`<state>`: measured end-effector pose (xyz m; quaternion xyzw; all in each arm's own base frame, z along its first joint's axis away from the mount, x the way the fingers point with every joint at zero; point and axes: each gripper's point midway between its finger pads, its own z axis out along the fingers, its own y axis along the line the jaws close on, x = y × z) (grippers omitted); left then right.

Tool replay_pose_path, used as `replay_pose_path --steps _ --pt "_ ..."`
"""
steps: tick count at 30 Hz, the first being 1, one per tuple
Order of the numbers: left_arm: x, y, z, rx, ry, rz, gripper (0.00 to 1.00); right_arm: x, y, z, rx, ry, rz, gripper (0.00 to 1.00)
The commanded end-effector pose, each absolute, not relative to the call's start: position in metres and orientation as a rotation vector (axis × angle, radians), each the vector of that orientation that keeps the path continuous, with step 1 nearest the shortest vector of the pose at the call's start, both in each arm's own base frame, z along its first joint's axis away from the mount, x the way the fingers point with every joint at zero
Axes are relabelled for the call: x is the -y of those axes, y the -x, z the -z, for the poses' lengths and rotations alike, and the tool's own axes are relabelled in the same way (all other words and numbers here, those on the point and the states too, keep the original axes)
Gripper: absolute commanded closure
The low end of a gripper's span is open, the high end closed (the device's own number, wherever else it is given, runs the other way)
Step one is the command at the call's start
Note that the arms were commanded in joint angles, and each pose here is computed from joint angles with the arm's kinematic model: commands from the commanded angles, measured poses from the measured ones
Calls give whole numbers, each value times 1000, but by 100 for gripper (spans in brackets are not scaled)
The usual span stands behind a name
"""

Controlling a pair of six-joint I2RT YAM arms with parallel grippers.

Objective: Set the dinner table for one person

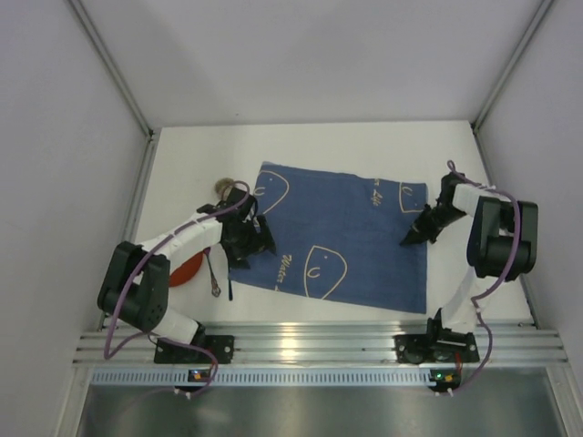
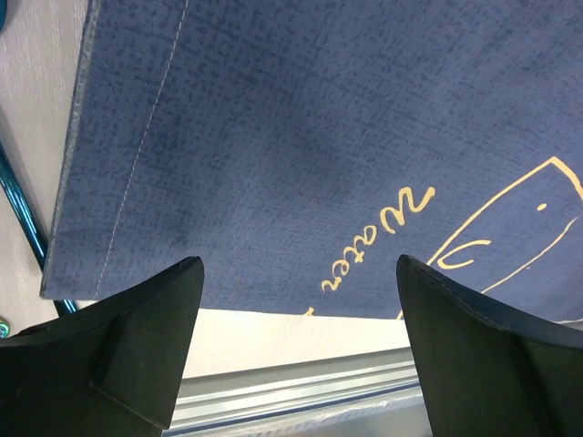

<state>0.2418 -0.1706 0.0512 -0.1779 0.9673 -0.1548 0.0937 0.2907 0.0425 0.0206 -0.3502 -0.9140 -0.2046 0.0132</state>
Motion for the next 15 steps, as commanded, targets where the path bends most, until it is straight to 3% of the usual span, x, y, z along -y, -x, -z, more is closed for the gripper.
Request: replay_pose_path --steps 1,9,15 --pt "176 -247 -49 -2834 505 503 9 -37 -325 -16 2956 1032 570 100" --pt "182 -211 -31 -2892 538 564 10 -35 -360 -2 2980 993 472 100" --pt "184 -198 -27 -2914 563 595 10 -36 -360 6 2976 971 429 100"
